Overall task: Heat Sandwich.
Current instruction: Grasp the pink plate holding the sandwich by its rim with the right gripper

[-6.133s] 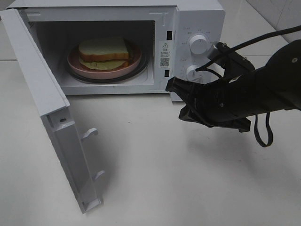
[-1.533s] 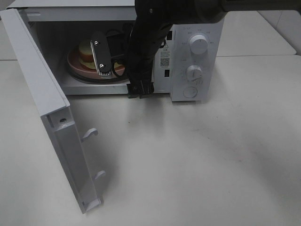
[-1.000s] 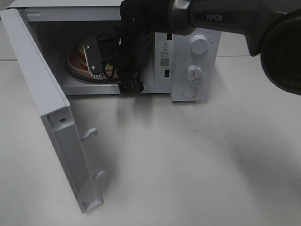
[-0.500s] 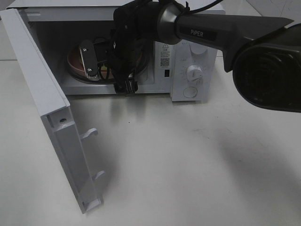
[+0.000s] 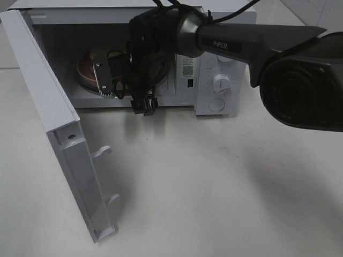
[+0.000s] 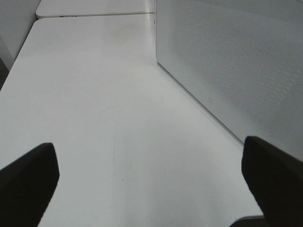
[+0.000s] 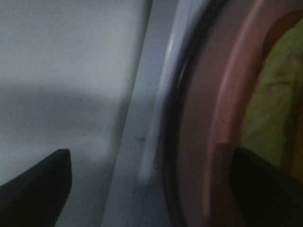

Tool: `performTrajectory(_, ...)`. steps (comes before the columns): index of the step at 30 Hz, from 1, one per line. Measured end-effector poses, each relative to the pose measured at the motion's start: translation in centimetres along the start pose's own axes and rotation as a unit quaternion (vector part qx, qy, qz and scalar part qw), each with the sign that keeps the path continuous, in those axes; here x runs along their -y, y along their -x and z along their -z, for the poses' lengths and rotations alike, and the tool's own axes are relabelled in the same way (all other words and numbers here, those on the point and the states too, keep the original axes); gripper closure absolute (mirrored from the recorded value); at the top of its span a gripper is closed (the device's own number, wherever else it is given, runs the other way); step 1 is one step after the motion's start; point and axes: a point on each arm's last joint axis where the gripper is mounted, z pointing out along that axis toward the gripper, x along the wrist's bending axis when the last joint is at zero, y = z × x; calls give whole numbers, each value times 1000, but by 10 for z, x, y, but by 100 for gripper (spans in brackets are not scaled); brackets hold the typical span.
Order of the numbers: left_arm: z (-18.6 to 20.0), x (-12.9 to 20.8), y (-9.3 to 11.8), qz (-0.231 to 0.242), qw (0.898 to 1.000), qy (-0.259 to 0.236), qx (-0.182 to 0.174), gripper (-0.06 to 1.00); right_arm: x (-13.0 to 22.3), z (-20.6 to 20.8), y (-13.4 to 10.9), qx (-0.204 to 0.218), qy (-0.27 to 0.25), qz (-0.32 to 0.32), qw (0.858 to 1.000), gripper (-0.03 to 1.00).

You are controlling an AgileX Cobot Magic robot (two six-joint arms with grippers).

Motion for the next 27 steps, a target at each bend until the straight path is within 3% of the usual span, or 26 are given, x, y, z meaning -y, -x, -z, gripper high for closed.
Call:
performTrajectory(10,0,0,0,0,1000,0,0,-5,0,-11,-4,-2,1,14,1000,16)
performTrajectory(14,0,0,0,0,1000,0,0,-5,-1,-11,-3,4,3,10,1000,29)
performTrajectory(15,0,0,0,0,1000,0,0,-5,-1,-9,-1,10,5,6,1000,40)
performTrajectory(17,0,0,0,0,1000,0,0,-5,-1,-9,-1,11,5,5,1000,46)
performTrajectory(21,0,0,0,0,1000,0,0,-5,-2,-4,0,5,5,0,1000,74)
performTrajectory(27,0,0,0,0,1000,0,0,-5,-3,3,3,11,3,5,1000,80)
